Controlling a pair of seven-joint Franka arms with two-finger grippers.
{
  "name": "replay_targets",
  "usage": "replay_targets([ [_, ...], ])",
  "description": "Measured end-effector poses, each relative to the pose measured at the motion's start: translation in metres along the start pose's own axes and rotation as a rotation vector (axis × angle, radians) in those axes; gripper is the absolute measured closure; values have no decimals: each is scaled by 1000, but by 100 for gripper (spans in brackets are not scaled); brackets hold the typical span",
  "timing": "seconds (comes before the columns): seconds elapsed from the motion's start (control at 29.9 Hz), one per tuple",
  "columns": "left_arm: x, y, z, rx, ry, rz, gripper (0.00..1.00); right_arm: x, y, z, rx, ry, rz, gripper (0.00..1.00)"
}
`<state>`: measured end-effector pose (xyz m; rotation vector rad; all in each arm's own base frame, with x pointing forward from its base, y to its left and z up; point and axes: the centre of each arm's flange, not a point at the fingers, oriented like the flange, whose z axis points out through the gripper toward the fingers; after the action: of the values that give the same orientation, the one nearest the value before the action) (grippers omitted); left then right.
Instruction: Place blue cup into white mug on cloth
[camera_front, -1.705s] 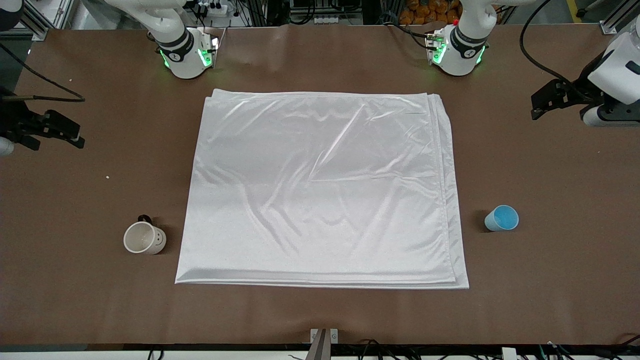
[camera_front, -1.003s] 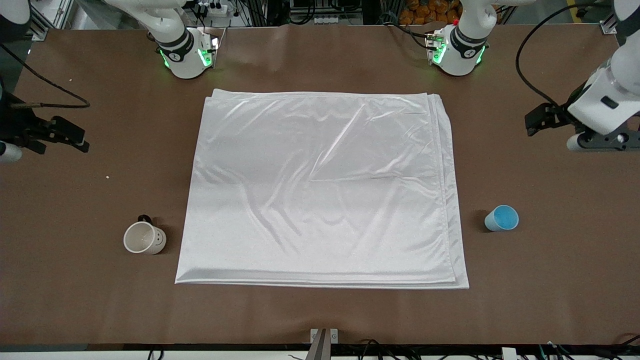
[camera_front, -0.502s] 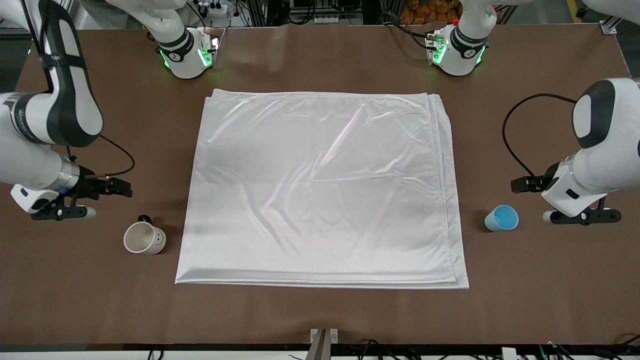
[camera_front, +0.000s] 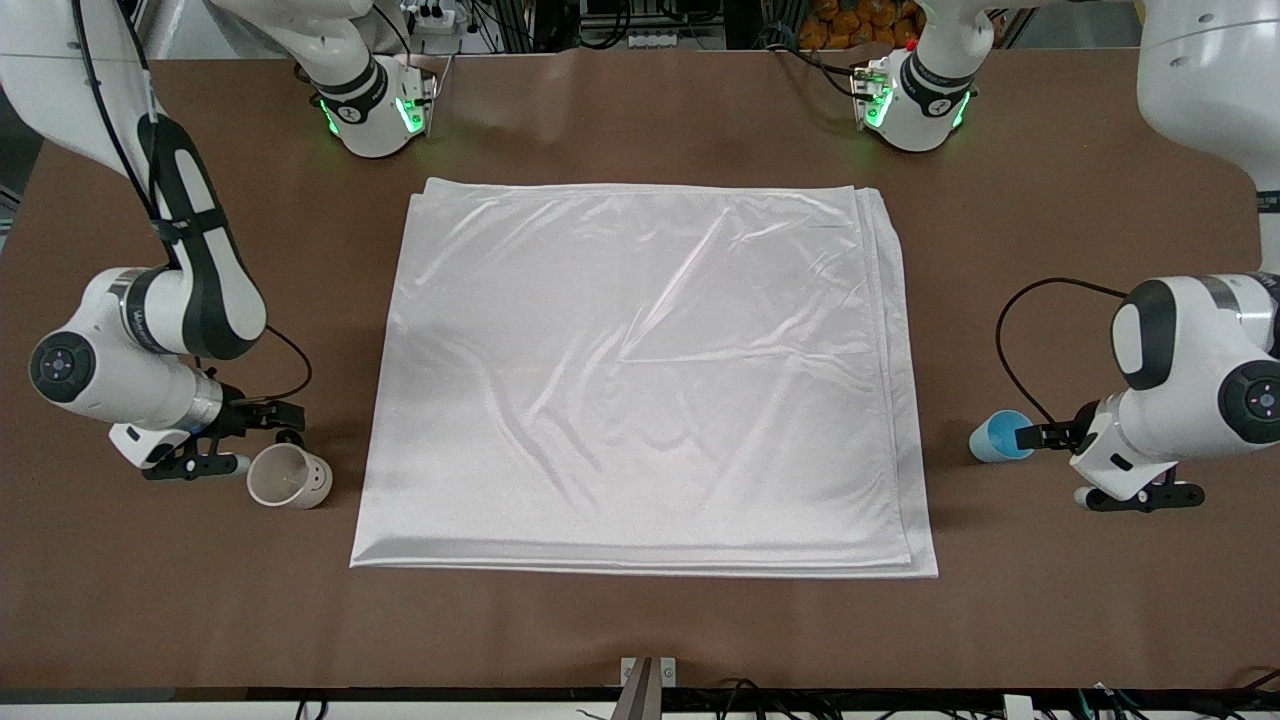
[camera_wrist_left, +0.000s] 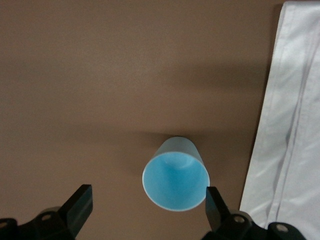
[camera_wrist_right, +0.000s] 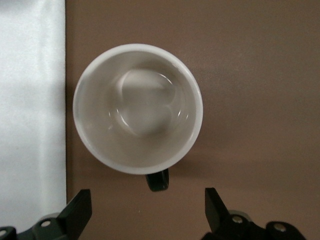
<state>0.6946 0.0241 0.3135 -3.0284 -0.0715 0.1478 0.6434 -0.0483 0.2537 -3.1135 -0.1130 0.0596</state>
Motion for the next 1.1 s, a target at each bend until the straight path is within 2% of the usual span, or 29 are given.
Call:
replay_targets([
  [0.3,6,3,38,0,-22,4,0,6,2,29,-5,27,-2,1],
  [0.4,6,3,43,0,-28,4,0,7,2,31,-7,40,-2,10],
  [0.5,6,3,48,1,-37,5,0,9,2,33,-8,46,-3,12],
  [0.67,6,0,61,2,-56,2,0,11,1,32,-8,52,-5,37],
  [0.7,6,-1,63,2,-58,1,0,12,1,32,-8,52,-5,41],
  [0.8,6,-2,65,1,-61,3,0,12,1,31,-8,54,-5,41],
  [0.84,6,-3,66,1,-61,4,0,12,1,31,-8,55,-6,49],
  [0.87,6,-3,66,1,-61,4,0,13,1,31,-8,55,-6,52],
  [1.04,6,-3,67,1,-64,5,0,14,-2,30,-7,58,-10,78],
  [1.1,6,-3,68,1,-65,5,0,15,-4,28,-5,61,-13,81],
])
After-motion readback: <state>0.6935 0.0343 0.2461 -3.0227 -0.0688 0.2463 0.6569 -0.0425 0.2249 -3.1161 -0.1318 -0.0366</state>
